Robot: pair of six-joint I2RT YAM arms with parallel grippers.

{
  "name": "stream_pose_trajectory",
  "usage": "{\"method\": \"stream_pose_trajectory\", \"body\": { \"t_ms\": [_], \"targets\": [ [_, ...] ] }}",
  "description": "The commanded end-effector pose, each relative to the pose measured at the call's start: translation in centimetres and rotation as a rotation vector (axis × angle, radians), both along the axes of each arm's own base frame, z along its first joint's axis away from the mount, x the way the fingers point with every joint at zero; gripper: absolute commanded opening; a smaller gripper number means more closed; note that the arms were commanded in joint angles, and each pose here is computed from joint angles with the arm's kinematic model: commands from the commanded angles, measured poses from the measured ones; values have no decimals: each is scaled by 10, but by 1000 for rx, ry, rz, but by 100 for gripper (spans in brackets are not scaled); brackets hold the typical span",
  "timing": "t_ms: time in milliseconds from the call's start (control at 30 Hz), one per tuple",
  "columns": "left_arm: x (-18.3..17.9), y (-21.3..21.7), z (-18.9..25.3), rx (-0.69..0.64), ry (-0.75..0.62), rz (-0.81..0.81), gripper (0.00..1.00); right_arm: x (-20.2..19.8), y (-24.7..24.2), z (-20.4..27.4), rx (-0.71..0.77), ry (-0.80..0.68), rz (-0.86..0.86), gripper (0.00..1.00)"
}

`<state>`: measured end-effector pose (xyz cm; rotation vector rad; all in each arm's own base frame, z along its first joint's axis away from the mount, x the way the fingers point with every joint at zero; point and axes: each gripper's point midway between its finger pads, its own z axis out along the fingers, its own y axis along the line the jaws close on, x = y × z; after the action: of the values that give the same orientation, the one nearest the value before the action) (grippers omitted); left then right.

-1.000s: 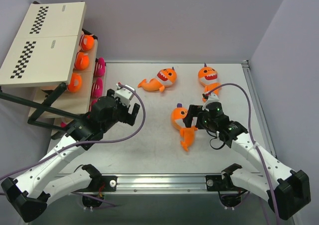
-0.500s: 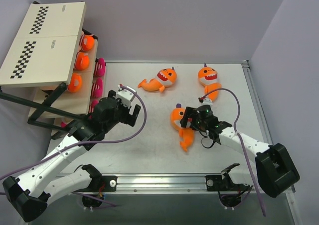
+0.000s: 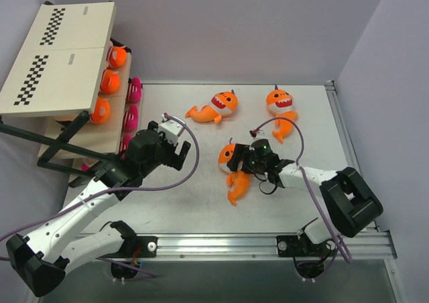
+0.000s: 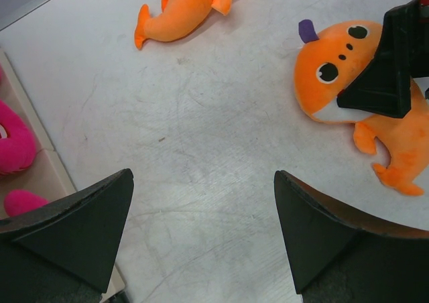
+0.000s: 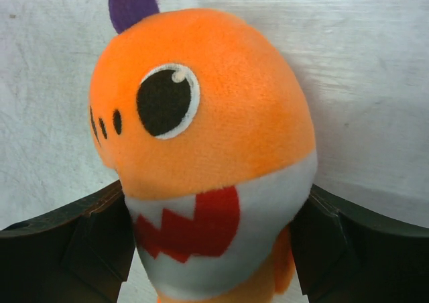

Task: Place and organize the stuffed toys onto the shelf
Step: Grab a stuffed toy with the right arm

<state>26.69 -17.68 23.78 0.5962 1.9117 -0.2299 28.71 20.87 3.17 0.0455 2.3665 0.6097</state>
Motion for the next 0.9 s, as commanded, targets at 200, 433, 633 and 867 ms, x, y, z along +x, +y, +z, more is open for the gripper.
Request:
{"method": "stream_pose_trajectory", "body": {
  "t_ms": [200,433,633,867],
  "targets": [
    [1,-11,13,-61,-41,-53,94,10,17,7,-58,-27,50,56],
    [-6,-23,20,-102,-58,-127,94,22,27,40,-55,-74,85,16],
    [-17,-37,29,-153,-103,-231,94,32,37,88,-22,-140,111,0],
    [-36,-63,25,-130,-95,-382,94,32,52,135,45,-164,164,0]
  ]
}}
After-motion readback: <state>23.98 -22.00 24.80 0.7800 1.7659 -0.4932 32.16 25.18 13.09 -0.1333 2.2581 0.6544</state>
